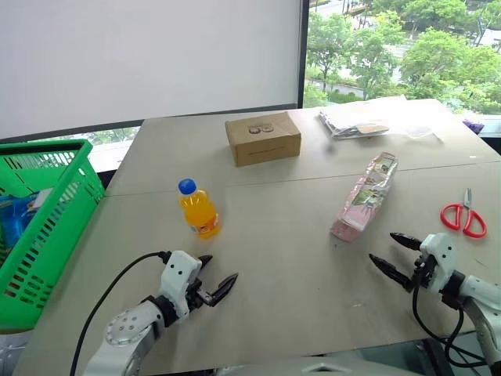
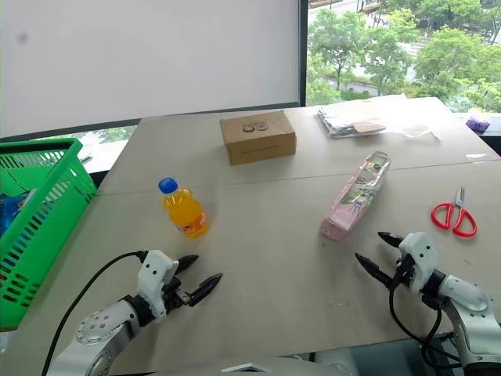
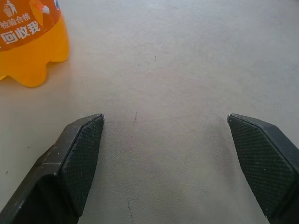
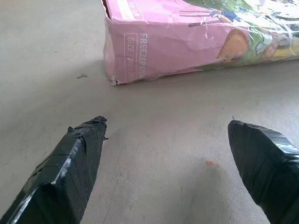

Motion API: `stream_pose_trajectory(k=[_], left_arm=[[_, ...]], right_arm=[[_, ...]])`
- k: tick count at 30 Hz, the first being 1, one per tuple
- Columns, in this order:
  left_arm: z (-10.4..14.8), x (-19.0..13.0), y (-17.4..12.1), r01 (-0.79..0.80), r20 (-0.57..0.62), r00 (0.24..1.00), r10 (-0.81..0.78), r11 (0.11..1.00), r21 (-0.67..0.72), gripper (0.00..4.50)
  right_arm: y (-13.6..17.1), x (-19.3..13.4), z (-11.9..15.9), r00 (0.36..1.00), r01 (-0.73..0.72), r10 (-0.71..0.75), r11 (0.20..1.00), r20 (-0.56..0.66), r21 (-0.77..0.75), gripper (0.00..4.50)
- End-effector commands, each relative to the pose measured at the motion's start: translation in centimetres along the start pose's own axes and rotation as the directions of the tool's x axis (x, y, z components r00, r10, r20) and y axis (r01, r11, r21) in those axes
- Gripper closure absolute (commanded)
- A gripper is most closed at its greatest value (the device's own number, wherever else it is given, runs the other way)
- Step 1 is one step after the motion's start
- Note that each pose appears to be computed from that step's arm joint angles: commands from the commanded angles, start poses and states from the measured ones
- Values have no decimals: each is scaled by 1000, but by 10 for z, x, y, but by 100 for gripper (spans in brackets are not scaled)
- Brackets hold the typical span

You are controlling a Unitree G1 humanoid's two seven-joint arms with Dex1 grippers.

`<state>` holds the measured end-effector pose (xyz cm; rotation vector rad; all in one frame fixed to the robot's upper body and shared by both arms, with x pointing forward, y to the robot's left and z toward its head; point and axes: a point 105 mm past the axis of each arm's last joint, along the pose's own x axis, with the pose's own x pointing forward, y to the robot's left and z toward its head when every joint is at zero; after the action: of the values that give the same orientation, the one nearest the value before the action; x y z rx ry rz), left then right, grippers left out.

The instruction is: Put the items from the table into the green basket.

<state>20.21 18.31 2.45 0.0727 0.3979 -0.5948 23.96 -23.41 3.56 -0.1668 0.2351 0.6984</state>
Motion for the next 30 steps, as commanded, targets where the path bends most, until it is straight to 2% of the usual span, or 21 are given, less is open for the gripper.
stream_pose_trajectory(k=[1,14,20,26,30], left_arm=[[1,-6,0,-12,-4,1000,13,1000,10,13],[-8,-16,-4,-74,-23,997,72,995,-68,13],[10,-31,-4,-139,91,984,152,981,-137,13],[34,-47,8,-272,212,926,314,940,-204,13],[47,-35,23,-338,262,888,378,922,-187,13]], right_arm=[[-3,2,9,1000,-9,9,1000,26,-19,0],[5,9,6,998,-60,60,997,-2,-44,0],[13,-1,18,996,-89,89,996,15,-29,0],[36,-11,77,958,-258,258,966,126,-16,0],[62,7,118,901,-372,373,927,223,-45,0]])
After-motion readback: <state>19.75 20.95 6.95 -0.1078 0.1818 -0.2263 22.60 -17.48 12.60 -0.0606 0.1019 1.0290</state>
